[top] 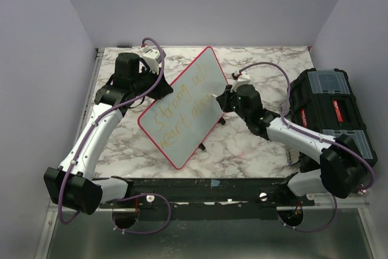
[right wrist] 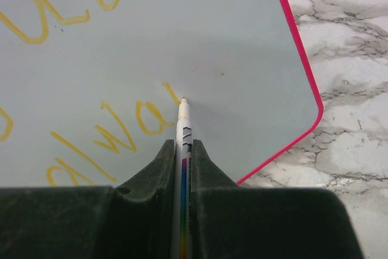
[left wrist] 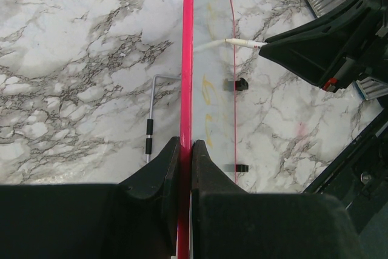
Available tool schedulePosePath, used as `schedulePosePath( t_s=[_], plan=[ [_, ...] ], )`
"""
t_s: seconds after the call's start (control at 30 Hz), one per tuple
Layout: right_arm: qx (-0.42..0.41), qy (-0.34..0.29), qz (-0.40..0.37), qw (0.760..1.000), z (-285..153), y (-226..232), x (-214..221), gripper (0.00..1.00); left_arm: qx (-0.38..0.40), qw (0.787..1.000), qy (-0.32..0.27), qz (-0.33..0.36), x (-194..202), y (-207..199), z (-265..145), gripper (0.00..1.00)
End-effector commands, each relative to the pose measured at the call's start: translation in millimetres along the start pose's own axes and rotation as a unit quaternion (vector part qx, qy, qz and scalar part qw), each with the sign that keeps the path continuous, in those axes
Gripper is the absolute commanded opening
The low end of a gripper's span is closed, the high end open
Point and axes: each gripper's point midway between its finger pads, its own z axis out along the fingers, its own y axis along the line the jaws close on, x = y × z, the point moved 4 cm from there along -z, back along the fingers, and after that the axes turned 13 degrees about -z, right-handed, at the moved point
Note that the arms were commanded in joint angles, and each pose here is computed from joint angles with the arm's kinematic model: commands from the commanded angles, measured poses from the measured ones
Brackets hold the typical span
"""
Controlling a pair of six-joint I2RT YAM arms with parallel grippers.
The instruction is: Write a sentence on the whiteboard
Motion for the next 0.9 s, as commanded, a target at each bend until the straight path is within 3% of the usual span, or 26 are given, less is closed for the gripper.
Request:
schedulePosePath(
  t_s=[0.0,0.47,0.87],
  plan=[
    [0.012,-0.013,-0.008,1.0,6,0,-18,0.01,-0.017,0.999,-0.002,0.041,-1,3,-5,0.0],
    [0.011,-0.031,-0.011,0.999,13,5,-44,0.01,-0.019,0.999,-0.004,0.042,-2,2,-6,0.0],
    [0.004,0.0,-0.004,1.0,8,3,-9,0.01,-0.019,0.999,-0.003,0.041,-1,3,-6,0.0]
  ],
)
